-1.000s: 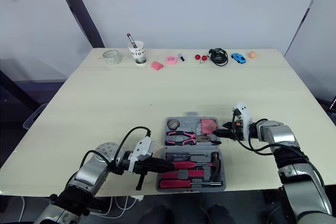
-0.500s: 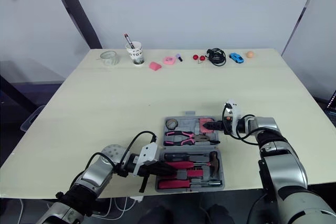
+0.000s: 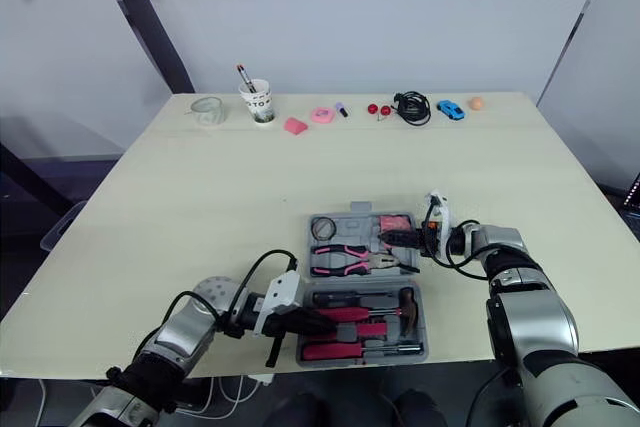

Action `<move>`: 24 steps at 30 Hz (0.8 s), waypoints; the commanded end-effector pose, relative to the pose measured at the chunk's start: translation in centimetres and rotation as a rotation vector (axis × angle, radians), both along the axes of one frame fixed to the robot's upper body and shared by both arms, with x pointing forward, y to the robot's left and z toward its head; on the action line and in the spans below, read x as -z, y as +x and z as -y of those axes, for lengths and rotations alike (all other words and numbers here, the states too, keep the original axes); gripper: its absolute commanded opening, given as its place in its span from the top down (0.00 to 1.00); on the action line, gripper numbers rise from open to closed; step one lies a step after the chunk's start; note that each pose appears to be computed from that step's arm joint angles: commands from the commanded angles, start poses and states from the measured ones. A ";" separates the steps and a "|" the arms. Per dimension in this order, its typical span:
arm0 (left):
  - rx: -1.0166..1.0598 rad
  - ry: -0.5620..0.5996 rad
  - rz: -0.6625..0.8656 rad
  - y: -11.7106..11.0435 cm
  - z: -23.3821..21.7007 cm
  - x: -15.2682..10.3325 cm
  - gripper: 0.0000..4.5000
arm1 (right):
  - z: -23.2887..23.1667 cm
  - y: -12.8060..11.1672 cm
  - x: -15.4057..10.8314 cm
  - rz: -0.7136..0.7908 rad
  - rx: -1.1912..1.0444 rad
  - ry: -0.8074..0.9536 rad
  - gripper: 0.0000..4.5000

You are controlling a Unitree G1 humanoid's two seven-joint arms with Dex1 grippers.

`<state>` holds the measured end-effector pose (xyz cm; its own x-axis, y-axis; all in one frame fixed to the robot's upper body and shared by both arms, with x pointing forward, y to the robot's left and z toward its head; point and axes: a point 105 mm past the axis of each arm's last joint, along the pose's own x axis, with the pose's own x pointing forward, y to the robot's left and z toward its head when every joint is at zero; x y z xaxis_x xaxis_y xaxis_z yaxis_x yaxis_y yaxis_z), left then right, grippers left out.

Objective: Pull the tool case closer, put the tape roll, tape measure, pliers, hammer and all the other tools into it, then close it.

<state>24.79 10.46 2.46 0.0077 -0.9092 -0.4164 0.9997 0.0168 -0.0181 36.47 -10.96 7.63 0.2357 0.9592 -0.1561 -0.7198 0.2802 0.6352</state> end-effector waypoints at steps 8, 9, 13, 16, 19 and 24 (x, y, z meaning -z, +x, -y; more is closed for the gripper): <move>-0.084 -0.171 0.093 -2.0 -5.9 -5.2 1.00 | 0.1 -3.3 -4.5 0.178 -0.240 0.089 0.02; -0.114 -0.158 0.082 -2.3 -7.1 -5.1 1.00 | 0.3 -3.8 -4.6 0.187 -0.244 0.085 0.02; -0.259 -0.105 0.072 -2.6 -11.3 -4.2 1.00 | 1.4 -6.2 -4.9 0.223 -0.236 0.056 0.02; -0.348 -0.116 0.088 -2.1 -13.0 -4.4 1.00 | 2.2 -7.7 -5.1 0.238 -0.208 0.038 0.02; -0.416 -0.170 0.093 -1.2 -13.3 -5.4 1.00 | 4.1 -9.8 -4.8 0.260 -0.140 -0.017 0.02; -0.404 -0.172 0.086 -1.2 -13.4 -5.9 0.76 | 6.5 -11.1 -4.6 0.348 0.017 -0.119 0.00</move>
